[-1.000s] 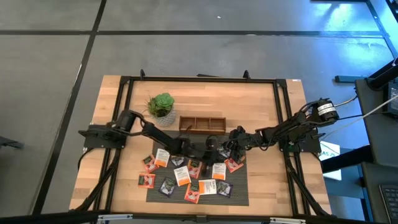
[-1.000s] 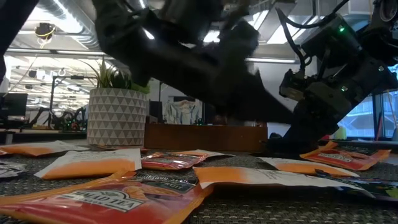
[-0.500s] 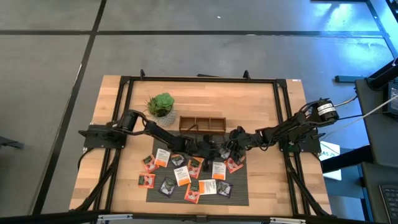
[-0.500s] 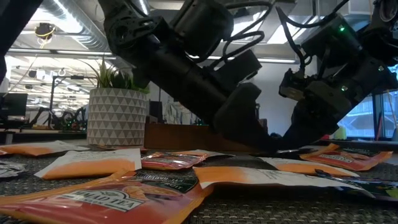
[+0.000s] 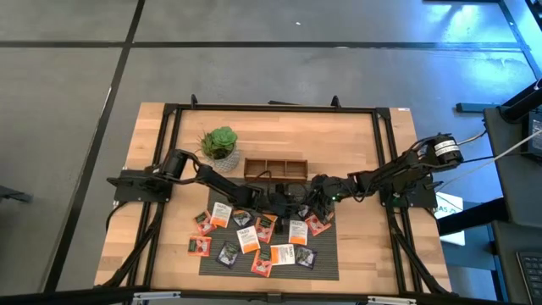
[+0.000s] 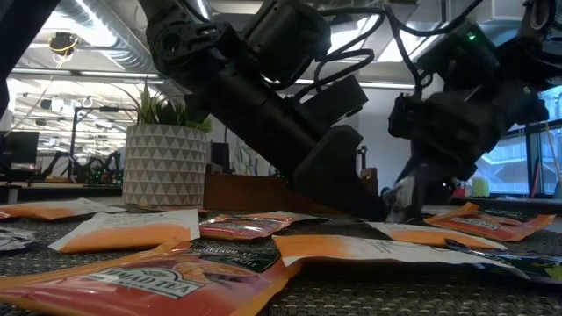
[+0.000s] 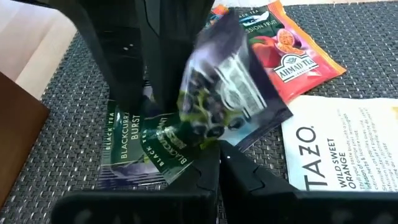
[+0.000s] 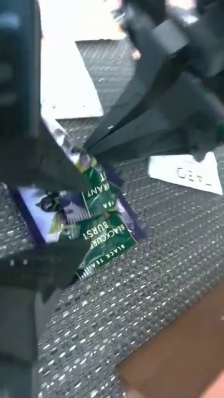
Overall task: Pick & Place Tea
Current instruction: Put the blue tea bag into the right section of the wooden organizer
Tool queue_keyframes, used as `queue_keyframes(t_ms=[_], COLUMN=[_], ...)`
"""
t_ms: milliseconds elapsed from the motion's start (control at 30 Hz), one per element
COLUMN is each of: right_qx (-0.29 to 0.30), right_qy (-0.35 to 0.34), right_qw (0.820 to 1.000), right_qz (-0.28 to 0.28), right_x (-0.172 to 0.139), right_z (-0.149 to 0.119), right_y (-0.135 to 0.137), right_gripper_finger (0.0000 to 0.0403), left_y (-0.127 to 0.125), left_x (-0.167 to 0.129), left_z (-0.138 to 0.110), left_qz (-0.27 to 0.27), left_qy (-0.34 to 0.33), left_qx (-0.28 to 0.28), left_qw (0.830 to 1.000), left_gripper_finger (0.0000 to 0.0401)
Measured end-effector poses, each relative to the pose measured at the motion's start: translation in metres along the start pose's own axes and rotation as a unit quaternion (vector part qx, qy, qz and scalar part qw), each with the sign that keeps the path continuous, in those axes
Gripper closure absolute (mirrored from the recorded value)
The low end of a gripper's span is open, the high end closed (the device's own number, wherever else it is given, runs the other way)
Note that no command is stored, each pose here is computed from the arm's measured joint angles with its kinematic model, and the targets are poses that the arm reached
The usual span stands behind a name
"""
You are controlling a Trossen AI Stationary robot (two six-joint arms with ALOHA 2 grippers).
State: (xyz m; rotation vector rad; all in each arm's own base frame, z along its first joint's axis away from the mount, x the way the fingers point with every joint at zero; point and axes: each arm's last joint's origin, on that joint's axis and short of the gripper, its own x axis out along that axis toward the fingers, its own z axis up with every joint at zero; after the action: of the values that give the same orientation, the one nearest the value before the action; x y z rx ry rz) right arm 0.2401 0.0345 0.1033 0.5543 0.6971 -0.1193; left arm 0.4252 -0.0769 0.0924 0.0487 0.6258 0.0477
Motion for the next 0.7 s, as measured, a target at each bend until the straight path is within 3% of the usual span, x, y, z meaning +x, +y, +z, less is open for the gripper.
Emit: queue_keyframes(t_ms=[267,533,700], right_qx=[0.011,0.027,0.101], right_qy=[0.042,0.047,0.051], right_qw=[0.997,0.996,0.991], right_qz=[0.063,0.071,0.068], right_x=[-0.001,-0.001,-0.002], right_z=[0.002,0.007,0.013], right_y=[-0.001,-0.007,-0.017], right_gripper_finger=[0.0166,0.0161,0.0168], left_y=[0.0,0.0,0.0], left_x=[0.0,0.0,0.0], left_z=[-0.001,-0.002,-0.002], left_qz=[0.0,-0.008,-0.014], left_qy=[0.002,0.008,0.013], left_qx=[0.001,0.01,0.011], left_qw=[1.0,1.0,1.0], left_gripper_finger=[0.0399,0.0399,0.0399])
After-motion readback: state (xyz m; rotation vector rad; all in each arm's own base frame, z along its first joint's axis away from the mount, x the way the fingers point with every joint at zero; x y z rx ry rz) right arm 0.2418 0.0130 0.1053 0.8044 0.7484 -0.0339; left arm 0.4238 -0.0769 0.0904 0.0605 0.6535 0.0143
